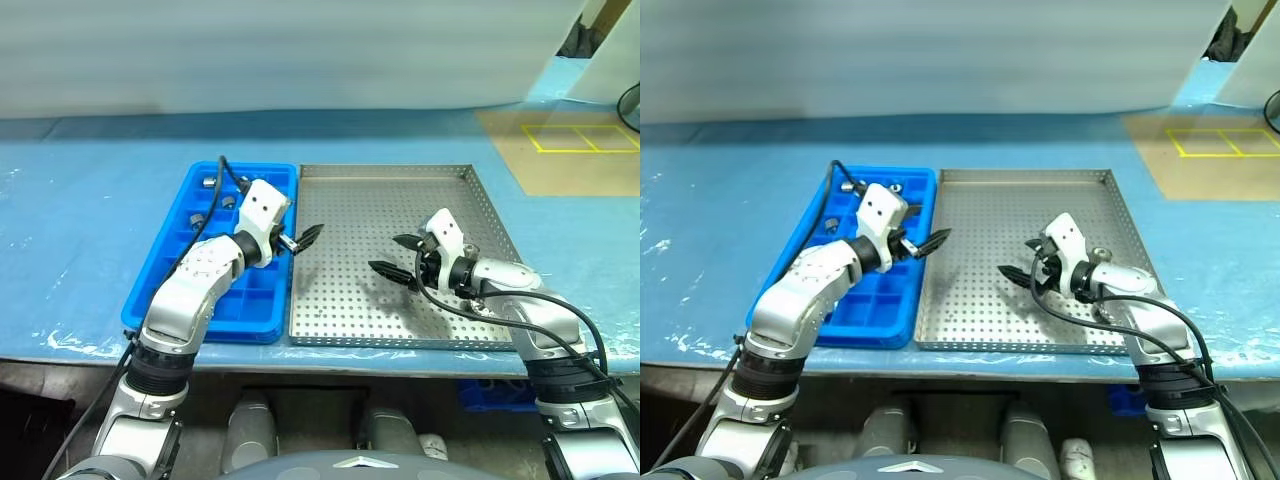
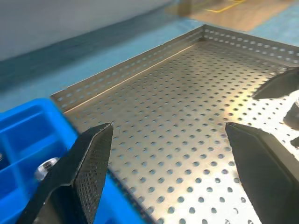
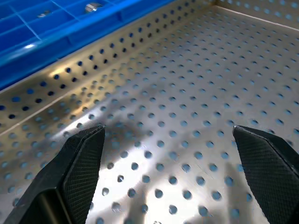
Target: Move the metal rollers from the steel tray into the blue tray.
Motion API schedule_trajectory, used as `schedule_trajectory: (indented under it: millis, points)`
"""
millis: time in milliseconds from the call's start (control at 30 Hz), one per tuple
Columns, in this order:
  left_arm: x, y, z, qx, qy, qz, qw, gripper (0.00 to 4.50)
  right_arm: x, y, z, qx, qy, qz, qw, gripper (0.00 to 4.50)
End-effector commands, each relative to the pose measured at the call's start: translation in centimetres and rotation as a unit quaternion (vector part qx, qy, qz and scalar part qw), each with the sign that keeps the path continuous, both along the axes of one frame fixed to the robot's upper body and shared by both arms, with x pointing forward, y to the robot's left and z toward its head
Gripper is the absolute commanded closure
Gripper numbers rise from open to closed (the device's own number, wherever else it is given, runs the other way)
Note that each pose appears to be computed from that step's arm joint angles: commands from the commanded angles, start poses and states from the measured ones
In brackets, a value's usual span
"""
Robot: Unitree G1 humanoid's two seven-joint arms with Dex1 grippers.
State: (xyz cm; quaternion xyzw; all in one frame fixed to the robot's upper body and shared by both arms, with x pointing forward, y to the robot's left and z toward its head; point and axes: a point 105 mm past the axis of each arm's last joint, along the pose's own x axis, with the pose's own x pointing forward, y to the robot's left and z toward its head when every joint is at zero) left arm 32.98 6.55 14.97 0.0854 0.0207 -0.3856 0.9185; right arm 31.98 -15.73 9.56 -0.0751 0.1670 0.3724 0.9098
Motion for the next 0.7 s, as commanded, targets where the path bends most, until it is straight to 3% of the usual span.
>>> schedule_trajectory:
  millis: [33,700]
  points:
    - [-0.8,-1.9,1.1,-0.013,-0.028,-0.055,0.998,0.45,0.3,-1.7,1.1,-0.023,-0.021,-0.047,0.998,0.00]
    - [-1.4,-4.2,-0.6,0.013,-0.017,-0.157,0.987,0.45,-0.2,-4.9,-1.5,-0.090,0.040,-0.144,0.985,0.00]
